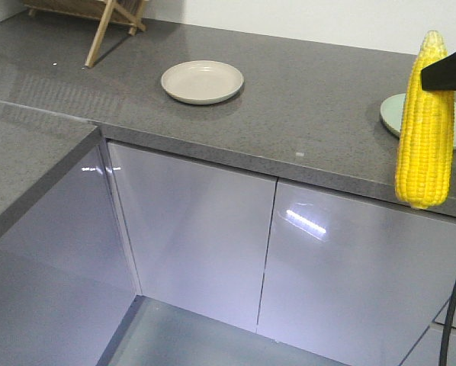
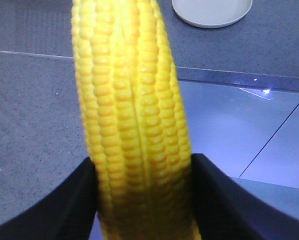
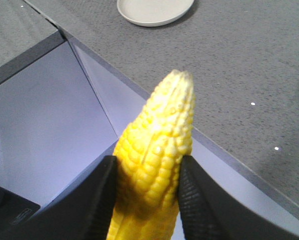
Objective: Distribute corn equally
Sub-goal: 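Drive the base to the counter with two empty plates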
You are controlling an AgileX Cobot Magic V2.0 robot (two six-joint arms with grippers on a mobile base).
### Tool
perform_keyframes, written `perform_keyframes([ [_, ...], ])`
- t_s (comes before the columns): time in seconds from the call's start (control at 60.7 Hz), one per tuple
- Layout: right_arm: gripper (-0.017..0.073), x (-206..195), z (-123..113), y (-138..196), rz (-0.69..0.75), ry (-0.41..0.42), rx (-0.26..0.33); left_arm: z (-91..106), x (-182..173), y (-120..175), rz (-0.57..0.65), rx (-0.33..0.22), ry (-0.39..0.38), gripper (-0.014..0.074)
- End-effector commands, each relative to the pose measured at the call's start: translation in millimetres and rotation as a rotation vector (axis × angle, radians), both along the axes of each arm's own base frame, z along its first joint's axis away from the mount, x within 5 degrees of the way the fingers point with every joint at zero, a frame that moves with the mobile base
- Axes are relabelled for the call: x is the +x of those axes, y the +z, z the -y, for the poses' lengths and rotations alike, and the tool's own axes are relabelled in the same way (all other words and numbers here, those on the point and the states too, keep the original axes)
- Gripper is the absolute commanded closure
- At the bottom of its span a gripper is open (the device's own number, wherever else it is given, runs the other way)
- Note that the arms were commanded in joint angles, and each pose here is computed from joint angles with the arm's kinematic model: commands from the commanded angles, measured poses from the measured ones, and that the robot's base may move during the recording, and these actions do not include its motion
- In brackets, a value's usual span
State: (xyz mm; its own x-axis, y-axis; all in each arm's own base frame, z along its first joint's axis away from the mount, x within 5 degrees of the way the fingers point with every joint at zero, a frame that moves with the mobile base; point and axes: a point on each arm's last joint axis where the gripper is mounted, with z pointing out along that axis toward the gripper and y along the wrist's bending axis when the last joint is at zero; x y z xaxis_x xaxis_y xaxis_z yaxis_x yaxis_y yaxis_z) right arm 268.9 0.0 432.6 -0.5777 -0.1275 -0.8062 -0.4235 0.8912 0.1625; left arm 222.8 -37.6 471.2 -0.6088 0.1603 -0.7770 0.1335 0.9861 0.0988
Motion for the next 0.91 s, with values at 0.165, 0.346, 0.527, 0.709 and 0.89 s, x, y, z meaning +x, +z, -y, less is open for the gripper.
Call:
perform_keyframes([
  [0.165, 0.0444, -7.4, -0.9, 19.6, 0.098, -0.019, 0.025, -2.0, -6.6, 15.2, 0.101, -0.019, 0.002, 0.0444],
  [0.346, 0.0444, -7.4, -0.9, 19.6, 0.098, -0.019, 0.025, -2.0, -6.6, 15.2, 0.101, -0.019, 0.002, 0.0444],
  [0.527, 0.0444, -7.4, -0.9, 19.6, 0.098, -0.019, 0.025, -2.0, -6.6, 15.2, 0.101, -0.019, 0.002, 0.0444],
  [0.709, 0.0444, -7.4, -0.9, 19.6, 0.098, -0.019, 0.025, -2.0, -6.6, 15.2, 0.101, -0.019, 0.002, 0.0444],
  [0.89, 0.0444, -7.4, -0.9, 19.6, 0.098, -0.019, 0.025, -2.0, -6.6, 15.2, 0.101, -0.019, 0.002, 0.0444],
])
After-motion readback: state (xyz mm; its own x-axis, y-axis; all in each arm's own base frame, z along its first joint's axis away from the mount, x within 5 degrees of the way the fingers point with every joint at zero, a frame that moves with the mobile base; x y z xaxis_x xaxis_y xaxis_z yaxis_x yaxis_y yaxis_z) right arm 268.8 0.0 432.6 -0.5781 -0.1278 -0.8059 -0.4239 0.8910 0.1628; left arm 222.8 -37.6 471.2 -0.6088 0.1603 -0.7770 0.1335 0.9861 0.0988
